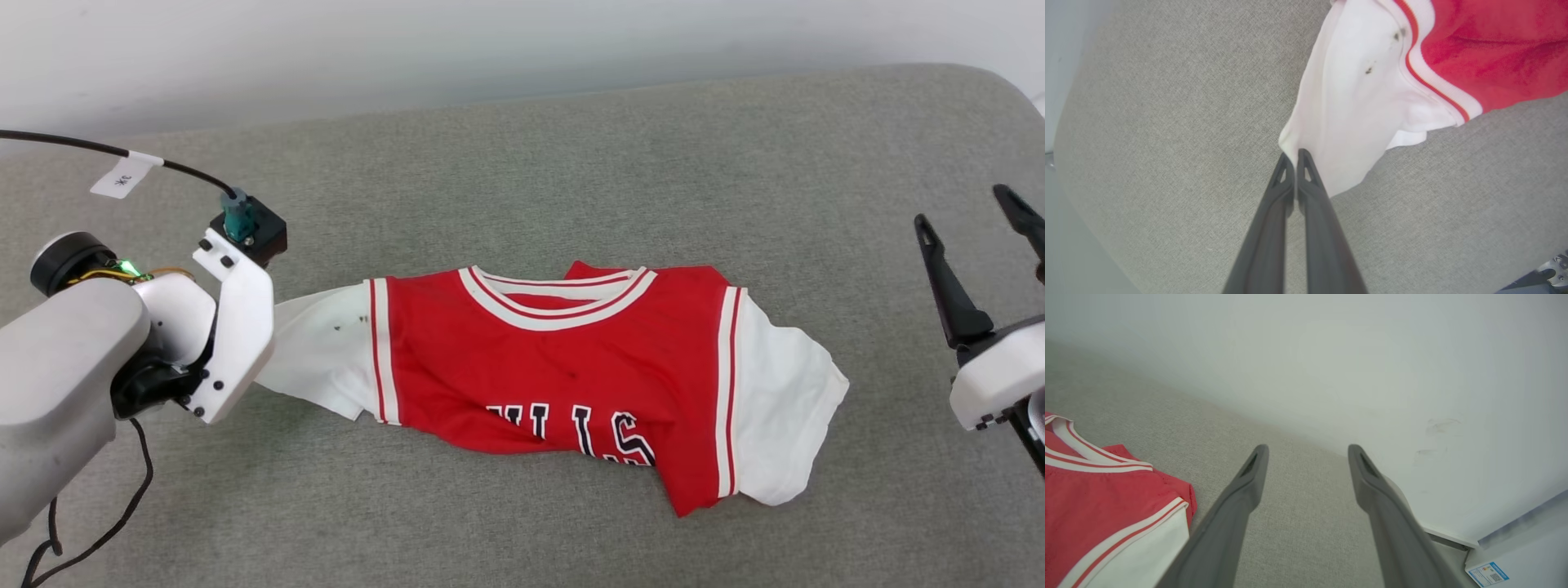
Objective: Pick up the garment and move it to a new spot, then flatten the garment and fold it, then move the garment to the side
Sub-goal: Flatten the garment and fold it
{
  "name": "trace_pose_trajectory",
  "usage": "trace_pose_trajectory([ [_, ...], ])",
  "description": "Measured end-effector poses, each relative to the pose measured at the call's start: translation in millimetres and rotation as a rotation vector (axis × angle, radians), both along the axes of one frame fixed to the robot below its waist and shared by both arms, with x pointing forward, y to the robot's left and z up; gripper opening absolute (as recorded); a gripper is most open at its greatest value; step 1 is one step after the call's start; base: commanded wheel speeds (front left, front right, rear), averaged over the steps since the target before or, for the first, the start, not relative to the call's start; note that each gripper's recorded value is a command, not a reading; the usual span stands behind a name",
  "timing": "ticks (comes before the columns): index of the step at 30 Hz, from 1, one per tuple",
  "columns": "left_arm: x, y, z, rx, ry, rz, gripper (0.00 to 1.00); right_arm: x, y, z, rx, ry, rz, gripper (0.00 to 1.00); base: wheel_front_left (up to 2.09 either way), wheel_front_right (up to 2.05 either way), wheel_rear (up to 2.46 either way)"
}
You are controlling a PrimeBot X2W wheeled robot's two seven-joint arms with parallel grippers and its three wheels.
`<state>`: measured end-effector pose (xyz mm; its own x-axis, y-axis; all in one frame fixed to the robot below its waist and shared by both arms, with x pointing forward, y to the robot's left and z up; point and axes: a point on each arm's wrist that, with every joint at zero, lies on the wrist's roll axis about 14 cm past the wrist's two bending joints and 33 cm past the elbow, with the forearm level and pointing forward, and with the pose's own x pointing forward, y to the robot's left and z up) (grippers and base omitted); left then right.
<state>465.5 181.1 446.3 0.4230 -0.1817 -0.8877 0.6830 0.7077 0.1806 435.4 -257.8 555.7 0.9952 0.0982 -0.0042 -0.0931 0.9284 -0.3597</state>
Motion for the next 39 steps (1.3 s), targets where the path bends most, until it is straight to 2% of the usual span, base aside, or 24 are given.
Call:
trace_pose_trajectory([
  [2,-3.2,-0.4,2.4,-0.008,-0.007,-0.003,0.0,4.8,4.6,-8.8,-0.022,0.106,0.036,1.0,0.0,0.0,0.0],
  [4,-6.1,-1.4,2.4,-0.016,-0.009,-0.006,0.0,1.2,7.6,-34.2,-0.059,0.282,0.068,1.0,0.0,0.0,0.0],
  [9,-9.4,-7.2,-1.1,-0.033,-0.006,-0.019,0.0,-20.5,9.9,-84.7,-0.05,0.693,0.105,1.0,0.0,0.0,0.0],
  [15,-3.6,-7.2,-6.0,-0.044,-0.007,-0.017,0.0,-30.9,9.0,-116.8,-0.066,0.977,0.11,1.0,0.0,0.0,0.0],
  [21,0.8,-8.6,-15.2,-0.052,0.004,-0.019,0.0,-32.1,18.5,-149.7,-0.072,1.148,0.123,1.0,0.0,0.0,0.0],
  [30,4.4,-5.1,-24.7,-0.055,0.016,-0.006,0.0,-39.1,40.0,-189.3,-0.098,1.269,0.187,1.0,0.0,0.0,0.0],
  [31,4.3,-5.1,-24.8,-0.055,0.016,-0.005,0.0,-39.4,40.3,-190.4,-0.096,1.271,0.19,0.95,0.0,0.0,0.0],
  [32,4.2,-5.3,-24.5,-0.056,0.015,-0.004,0.0,-39.0,40.4,-190.5,-0.098,1.267,0.193,0.04,0.0,0.0,0.0],
  [33,3.9,-5.0,-23.8,-0.055,0.013,-0.003,0.0,-39.1,40.4,-190.6,-0.096,1.258,0.195,0.0,0.0,0.0,0.0],
  [39,-5.7,-5.8,-14.8,-0.077,-0.023,-0.002,0.0,-34.4,44.9,-174.3,-0.078,1.12,0.231,0.0,0.0,0.0,0.0],
])
